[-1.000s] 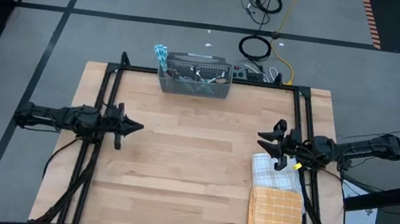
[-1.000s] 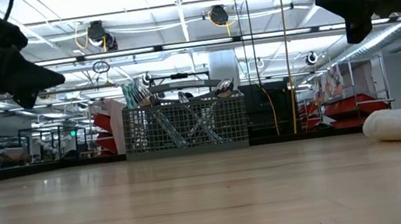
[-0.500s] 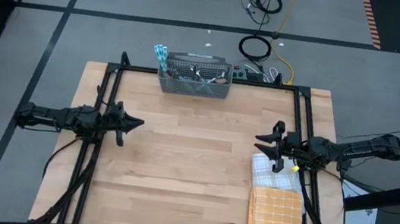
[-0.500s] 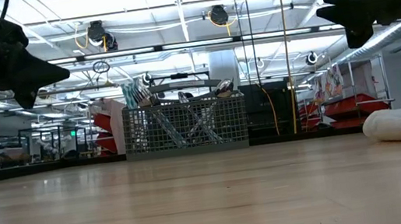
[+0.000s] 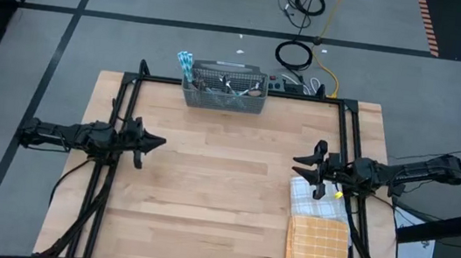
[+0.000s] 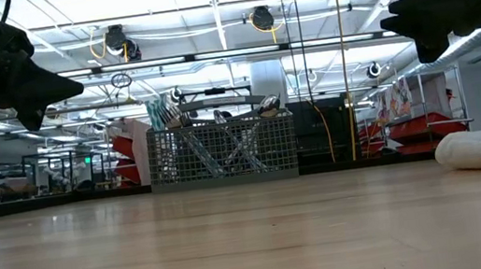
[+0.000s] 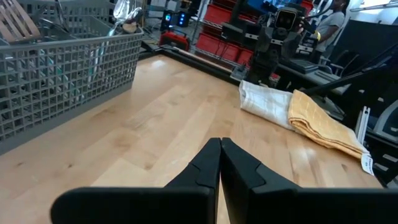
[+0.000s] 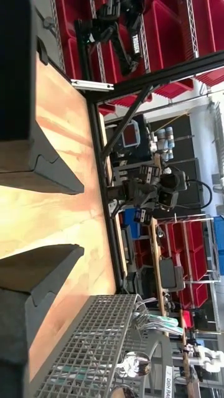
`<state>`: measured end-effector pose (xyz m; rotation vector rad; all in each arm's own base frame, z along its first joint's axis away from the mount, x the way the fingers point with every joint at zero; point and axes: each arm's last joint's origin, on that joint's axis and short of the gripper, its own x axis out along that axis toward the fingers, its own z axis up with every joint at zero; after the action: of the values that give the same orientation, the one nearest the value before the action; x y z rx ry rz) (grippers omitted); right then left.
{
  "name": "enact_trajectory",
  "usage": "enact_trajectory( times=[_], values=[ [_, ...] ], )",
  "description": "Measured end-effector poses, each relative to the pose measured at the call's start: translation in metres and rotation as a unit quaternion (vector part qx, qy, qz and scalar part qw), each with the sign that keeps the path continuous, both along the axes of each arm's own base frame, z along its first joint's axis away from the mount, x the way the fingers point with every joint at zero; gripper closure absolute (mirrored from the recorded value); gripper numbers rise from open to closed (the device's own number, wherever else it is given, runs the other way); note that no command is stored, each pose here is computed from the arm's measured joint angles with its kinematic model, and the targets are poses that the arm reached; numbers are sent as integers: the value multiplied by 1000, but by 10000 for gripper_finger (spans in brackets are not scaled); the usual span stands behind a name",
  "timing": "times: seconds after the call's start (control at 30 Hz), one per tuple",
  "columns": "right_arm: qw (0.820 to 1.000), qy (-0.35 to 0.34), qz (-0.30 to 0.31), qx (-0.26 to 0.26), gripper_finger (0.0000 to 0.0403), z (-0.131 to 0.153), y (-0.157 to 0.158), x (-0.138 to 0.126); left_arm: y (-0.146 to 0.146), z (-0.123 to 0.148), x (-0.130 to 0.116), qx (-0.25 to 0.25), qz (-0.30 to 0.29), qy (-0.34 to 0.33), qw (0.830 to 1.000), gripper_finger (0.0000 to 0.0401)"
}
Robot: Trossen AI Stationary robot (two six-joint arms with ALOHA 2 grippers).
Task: Sort silverware
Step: Return to Home Position
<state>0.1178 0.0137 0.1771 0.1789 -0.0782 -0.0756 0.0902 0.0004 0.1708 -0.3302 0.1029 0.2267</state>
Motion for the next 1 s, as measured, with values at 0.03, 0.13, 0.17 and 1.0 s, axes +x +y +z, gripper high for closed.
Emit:
enact_trajectory(
  times=[0.03,0.13,0.17,1.0],
  values=[
    [1000,0,0,0,273,0,0,0,0,0,0,0,0,0,1000,384],
    [1000,0,0,0,273,0,0,0,0,0,0,0,0,0,1000,384],
    [1000,0,0,0,273,0,0,0,0,0,0,0,0,0,1000,384],
    [996,-80,-30,12,273,14,-10,-19,0,0,0,0,0,0,1000,384]
  ],
)
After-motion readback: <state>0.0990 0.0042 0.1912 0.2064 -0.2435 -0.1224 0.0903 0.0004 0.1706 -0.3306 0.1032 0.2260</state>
